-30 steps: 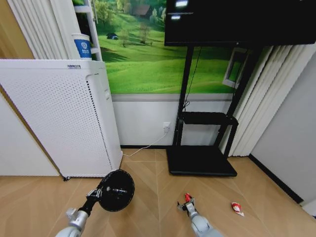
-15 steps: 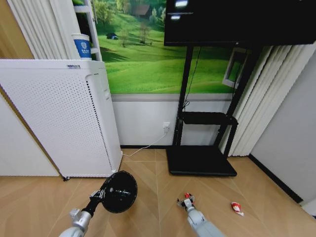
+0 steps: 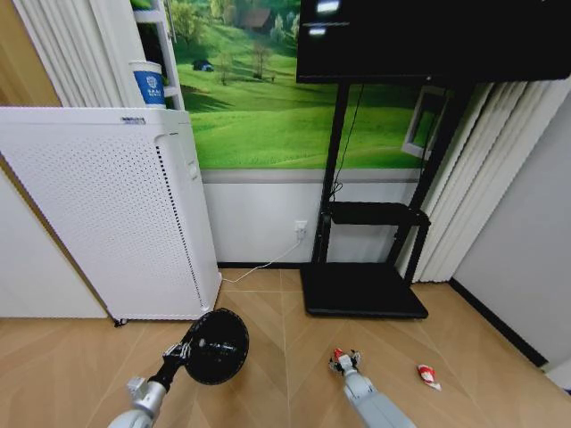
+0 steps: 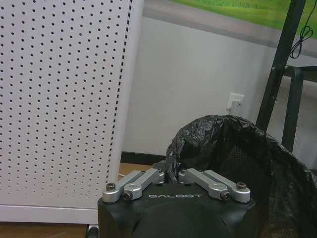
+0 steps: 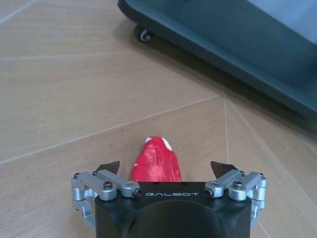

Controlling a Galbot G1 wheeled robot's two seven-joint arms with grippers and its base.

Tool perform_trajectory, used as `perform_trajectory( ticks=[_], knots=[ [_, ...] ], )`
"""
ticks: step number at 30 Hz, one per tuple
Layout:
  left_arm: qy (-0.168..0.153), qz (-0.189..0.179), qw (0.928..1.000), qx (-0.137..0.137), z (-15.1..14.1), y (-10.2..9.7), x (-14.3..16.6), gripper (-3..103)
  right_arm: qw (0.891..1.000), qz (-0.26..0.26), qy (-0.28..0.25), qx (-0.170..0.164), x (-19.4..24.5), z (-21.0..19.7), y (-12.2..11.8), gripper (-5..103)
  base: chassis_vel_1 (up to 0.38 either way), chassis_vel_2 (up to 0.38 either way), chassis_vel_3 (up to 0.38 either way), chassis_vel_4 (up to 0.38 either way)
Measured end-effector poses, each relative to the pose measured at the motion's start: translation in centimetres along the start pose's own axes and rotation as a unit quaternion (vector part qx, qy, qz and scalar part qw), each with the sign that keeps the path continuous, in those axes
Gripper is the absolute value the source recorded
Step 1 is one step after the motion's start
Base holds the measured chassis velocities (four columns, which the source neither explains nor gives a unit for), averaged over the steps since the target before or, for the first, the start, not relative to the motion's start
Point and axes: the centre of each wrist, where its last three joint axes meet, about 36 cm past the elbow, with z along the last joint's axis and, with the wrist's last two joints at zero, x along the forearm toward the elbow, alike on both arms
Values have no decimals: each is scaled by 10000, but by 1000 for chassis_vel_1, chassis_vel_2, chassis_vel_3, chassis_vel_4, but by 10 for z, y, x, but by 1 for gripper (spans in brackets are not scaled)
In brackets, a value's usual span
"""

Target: Pick up the trash bin and place the garbage on the floor into it.

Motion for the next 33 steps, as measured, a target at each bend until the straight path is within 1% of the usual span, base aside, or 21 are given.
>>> perform_trajectory(
  ticks=[2, 3, 4, 8, 10, 12, 13, 15, 16, 18, 26, 30, 31, 32, 33],
  knots=[
    [-10, -10, 10000, 27, 2, -1, 2, 6, 10000, 1, 95, -5, -4, -1, 1, 100, 0, 0, 0, 0],
    [-15, -14, 10000, 37, 3, -2, 3, 6, 9999, -6, 169, -31, -5, -2, 1, 103, 0, 0, 0, 0],
    [-15, -14, 10000, 37, 3, -2, 3, 6, 9999, -6, 169, -31, -5, -2, 1, 103, 0, 0, 0, 0],
    [-38, 18, 10000, 14, 5, -3, 4, 6, 9994, -83, 321, -41, -7, 1, 0, 83, 0, 0, 0, 0],
    [-46, 19, 10000, 5, 5, -3, 4, 6, 9993, -112, 349, -23, -6, 2, 0, 83, 0, 0, 0, 0],
    [-66, 6, 10000, -7, 4, -2, 4, 6, 9990, -179, 400, 47, -4, 8, -1, 72, 0, 0, 0, 0],
    [-66, 6, 10000, -7, 4, -2, 4, 6, 9990, -179, 400, 47, -4, 8, -1, 72, 0, 0, 0, 0],
    [-91, -2, 10000, -14, 3, -1, 4, 6, 9987, -225, 439, 106, -3, 15, -1, 61, 0, 0, 0, 0],
    [-91, -2, 10000, -14, 3, -1, 4, 6, 9987, -225, 439, 106, -3, 15, -1, 61, 0, 0, 0, 0],
    [-101, 1, 9999, -16, 3, 0, 4, 6, 9984, -227, 501, 147, 0, 24, -2, 48, 0, 0, 0, 0],
    [-107, 29, 9999, -23, 2, 0, 2, 6, 9981, -239, 542, 173, 7, 41, -2, 47, 0, 0, 0, 0],
    [-122, 32, 9999, -11, 0, 1, 0, 6, 9982, -229, 543, 122, 10, 47, -2, 47, 0, 0, 0, 0],
    [-117, 31, 9999, 29, -1, 1, -1, 6, 9984, -213, 513, 65, 13, 50, -3, 47, 0, 0, 0, 0],
    [-54, 63, 9999, 110, -1, 2, -7, 6, 9989, -195, 392, -193, 25, 54, -6, 47, 0, 0, 0, 0],
    [-33, 90, 9999, 118, -2, 2, -10, 6, 9989, -200, 326, -276, 31, 56, -8, 47, 0, 0, 0, 0]
  ],
)
